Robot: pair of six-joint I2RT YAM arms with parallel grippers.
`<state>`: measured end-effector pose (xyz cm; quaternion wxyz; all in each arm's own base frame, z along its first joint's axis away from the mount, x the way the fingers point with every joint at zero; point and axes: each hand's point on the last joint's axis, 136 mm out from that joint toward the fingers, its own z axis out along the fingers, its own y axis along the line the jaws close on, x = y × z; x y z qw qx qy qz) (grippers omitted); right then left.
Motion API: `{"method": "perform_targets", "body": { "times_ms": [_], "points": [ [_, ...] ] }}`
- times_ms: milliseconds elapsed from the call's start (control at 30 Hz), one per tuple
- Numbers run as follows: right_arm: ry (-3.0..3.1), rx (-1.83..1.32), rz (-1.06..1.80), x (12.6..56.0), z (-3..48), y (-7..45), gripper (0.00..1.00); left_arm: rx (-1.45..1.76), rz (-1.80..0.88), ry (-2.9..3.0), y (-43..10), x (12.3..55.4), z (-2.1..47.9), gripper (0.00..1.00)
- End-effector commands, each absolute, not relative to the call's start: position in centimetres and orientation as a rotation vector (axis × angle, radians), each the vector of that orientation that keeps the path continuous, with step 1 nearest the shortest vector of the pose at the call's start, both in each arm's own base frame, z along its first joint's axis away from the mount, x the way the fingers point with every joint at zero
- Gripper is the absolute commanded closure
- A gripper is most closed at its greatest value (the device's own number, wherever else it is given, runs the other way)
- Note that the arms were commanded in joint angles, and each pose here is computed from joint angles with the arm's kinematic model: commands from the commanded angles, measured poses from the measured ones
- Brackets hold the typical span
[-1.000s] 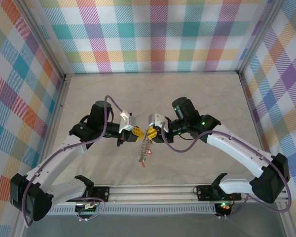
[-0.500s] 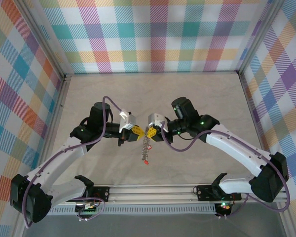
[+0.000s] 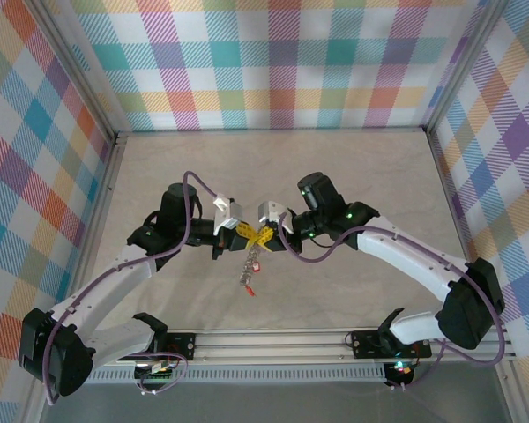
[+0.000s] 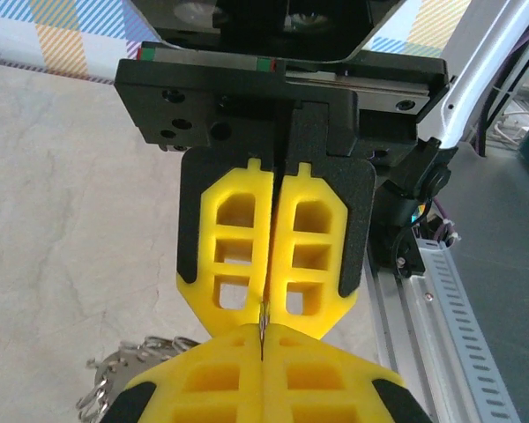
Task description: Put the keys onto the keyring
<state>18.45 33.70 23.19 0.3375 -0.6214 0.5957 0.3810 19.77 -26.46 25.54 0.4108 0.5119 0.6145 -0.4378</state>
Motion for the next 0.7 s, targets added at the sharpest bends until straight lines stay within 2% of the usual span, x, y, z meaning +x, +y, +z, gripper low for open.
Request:
{"method": "perform_targets", "body": {
  "times_ms": [0,67,167,267,667],
  "points": [
    [1.475,-1.633,1.019,17.8,24.9,34.2,0.97,1.296,-1.06,1.465,-26.3,19.6,27.2,1.0],
    [1.481,-1.643,1.003,17.6,24.9,33.8,1.0,1.302,-1.036,1.475,-26.0,19.4,27.1,1.0],
    [1.495,-1.659,0.974,17.5,24.8,33.3,1.0,1.372,-1.024,1.522,-25.6,18.7,26.2,1.0],
    [1.497,-1.688,0.958,17.2,24.9,33.0,1.0,1.428,-1.028,1.568,-25.4,18.4,25.7,0.9],
    [1.512,-1.779,0.918,17.0,24.6,33.6,1.0,1.418,-0.986,1.663,-25.6,19.6,24.5,0.79]
  ]
}}
